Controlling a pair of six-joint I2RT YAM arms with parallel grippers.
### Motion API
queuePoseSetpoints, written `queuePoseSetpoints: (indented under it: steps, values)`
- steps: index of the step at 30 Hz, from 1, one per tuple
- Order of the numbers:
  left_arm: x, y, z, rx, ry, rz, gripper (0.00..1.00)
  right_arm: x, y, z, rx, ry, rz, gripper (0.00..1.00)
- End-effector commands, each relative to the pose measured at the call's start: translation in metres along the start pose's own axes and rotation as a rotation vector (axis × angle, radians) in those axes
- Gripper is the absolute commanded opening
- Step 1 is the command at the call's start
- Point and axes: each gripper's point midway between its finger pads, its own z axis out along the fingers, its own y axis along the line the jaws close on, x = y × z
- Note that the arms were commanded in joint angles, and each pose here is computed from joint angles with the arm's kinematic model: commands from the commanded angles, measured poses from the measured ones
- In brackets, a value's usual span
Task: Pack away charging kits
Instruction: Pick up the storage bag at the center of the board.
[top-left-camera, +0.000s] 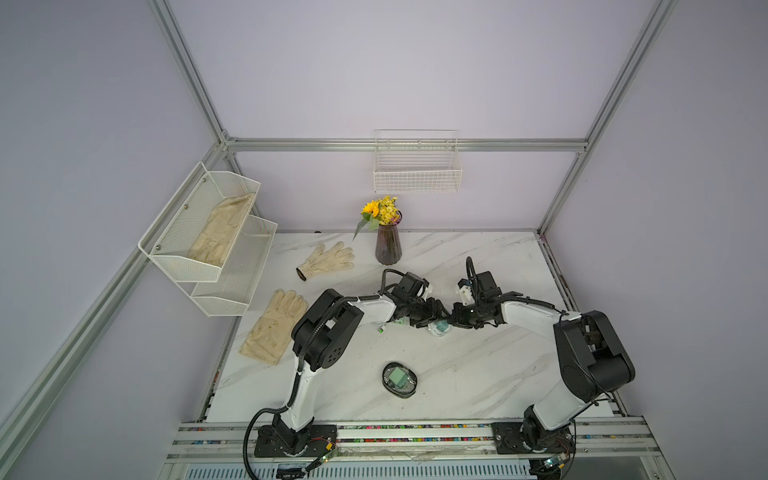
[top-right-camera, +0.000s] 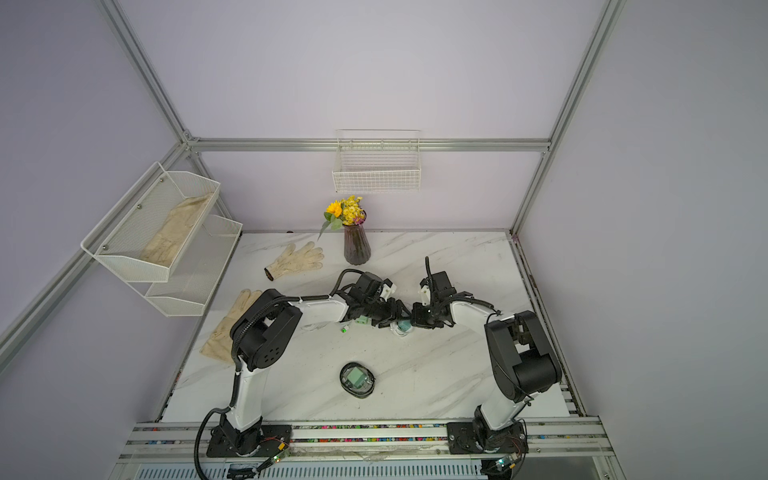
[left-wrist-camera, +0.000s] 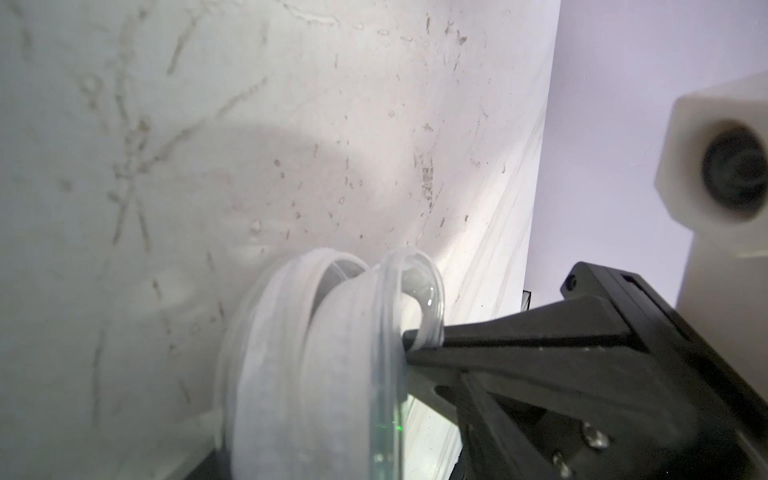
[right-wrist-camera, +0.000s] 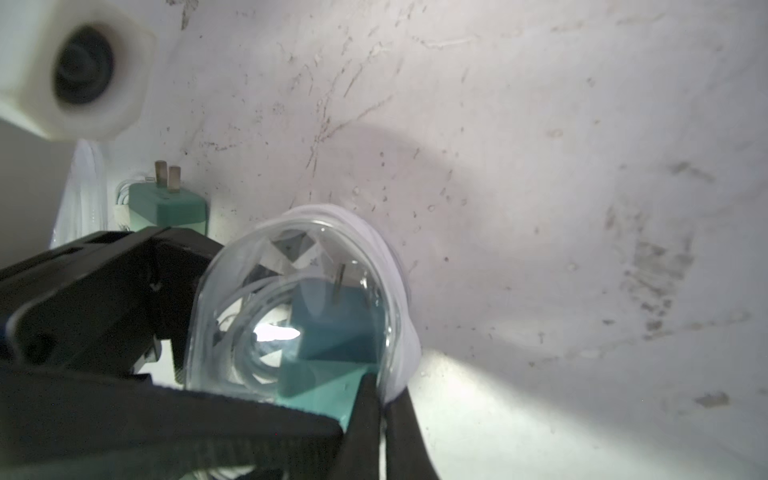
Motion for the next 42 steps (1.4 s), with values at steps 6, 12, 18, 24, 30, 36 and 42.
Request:
queuePoseSetpoints:
  steps: [6,12,18,24,30,36,42]
  values:
    - [0.001,0.004,0.015,-0.033,0.027,-0.02,0.54,0.007,0.005,0.0,-0.03,0.004,-0.041,0.0]
    - [0.004,0.012,0.017,-0.038,0.024,-0.037,0.43,0.002,0.012,-0.008,-0.047,-0.021,-0.054,0.04]
    - [0.0,0.012,0.017,-0.031,0.009,-0.027,0.27,-0.003,0.018,-0.018,-0.053,-0.04,-0.071,0.21]
    - [-0.013,0.001,0.001,0.039,-0.077,-0.046,0.27,-0.014,0.024,-0.044,-0.022,-0.098,-0.089,0.34]
    - [-0.036,-0.031,-0.036,0.127,-0.222,-0.082,0.27,-0.015,0.042,-0.083,-0.054,-0.2,-0.112,0.34]
    - [-0.062,-0.049,-0.077,0.089,-0.399,-0.203,0.28,0.0,0.078,-0.12,-0.137,-0.296,-0.154,0.33]
    - [-0.074,-0.067,-0.105,0.032,-0.523,-0.273,0.29,0.001,0.11,-0.157,-0.206,-0.429,-0.18,0.33]
